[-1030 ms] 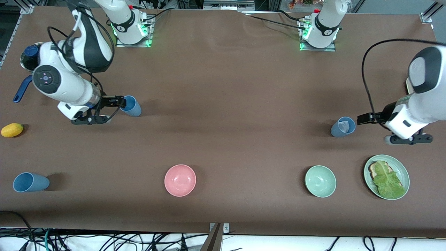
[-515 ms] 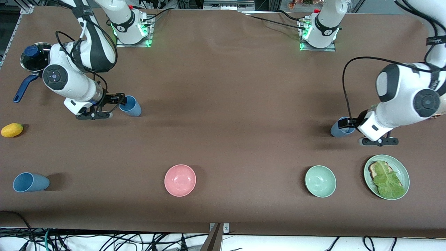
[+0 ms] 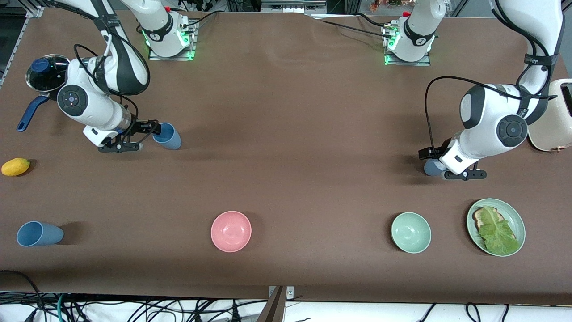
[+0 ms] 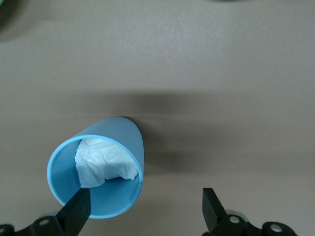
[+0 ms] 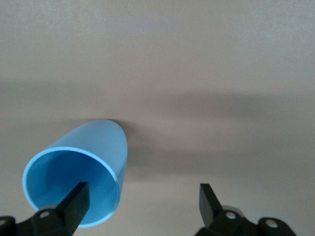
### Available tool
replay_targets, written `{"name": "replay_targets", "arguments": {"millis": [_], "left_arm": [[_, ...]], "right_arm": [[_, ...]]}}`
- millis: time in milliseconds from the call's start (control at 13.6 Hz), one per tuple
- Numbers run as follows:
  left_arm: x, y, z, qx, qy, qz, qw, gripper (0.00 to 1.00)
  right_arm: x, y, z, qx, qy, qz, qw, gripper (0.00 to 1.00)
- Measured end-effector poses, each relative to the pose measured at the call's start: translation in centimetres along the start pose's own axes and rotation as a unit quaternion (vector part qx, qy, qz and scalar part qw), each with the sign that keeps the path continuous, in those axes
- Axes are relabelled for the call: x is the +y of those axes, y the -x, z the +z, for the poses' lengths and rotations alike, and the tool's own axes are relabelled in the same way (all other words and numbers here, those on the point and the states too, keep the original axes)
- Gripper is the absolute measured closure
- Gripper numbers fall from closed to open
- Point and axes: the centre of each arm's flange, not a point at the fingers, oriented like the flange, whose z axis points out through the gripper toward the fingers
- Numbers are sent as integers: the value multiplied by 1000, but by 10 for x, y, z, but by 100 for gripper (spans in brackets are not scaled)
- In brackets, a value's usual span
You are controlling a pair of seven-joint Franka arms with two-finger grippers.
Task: Stack blue cups with both arms
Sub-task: 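Close both grippers on the two blue cups, then set down the tissue cup with the left gripper while the right gripper lifts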
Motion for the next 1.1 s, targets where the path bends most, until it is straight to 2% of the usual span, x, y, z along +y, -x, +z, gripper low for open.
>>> {"name": "replay_targets", "arguments": {"millis": [221, 442, 589, 662, 736, 810, 883, 1104], "left_arm": [[0, 1, 10, -9, 0, -10, 1000, 0], [0, 1, 18, -16, -1, -14, 1000, 1], [0, 0, 24, -20, -1, -15, 1000, 6], [0, 0, 27, -22, -1, -15, 1000, 15], [0, 0, 27, -22, -1, -15, 1000, 28], [0, 0, 27, -22, -1, -15, 1000, 38], [0, 0, 27, -21, -1, -15, 1000, 51], [1, -2, 24, -17, -1, -16, 1000, 83]], "right_arm": [[0, -3, 9, 2, -1, -1, 1000, 4], [-1, -5, 16, 0, -2, -1, 1000, 13], [-1, -5, 17, -1, -2, -1, 1000, 18], [-1, -5, 17, -1, -2, -1, 1000, 18], [-1, -5, 17, -1, -2, 0, 1000, 23], [-1, -5, 17, -1, -2, 0, 1000, 23], [-1, -5, 17, -1, -2, 0, 1000, 30], [-1, -5, 17, -1, -2, 0, 1000, 33]]}}
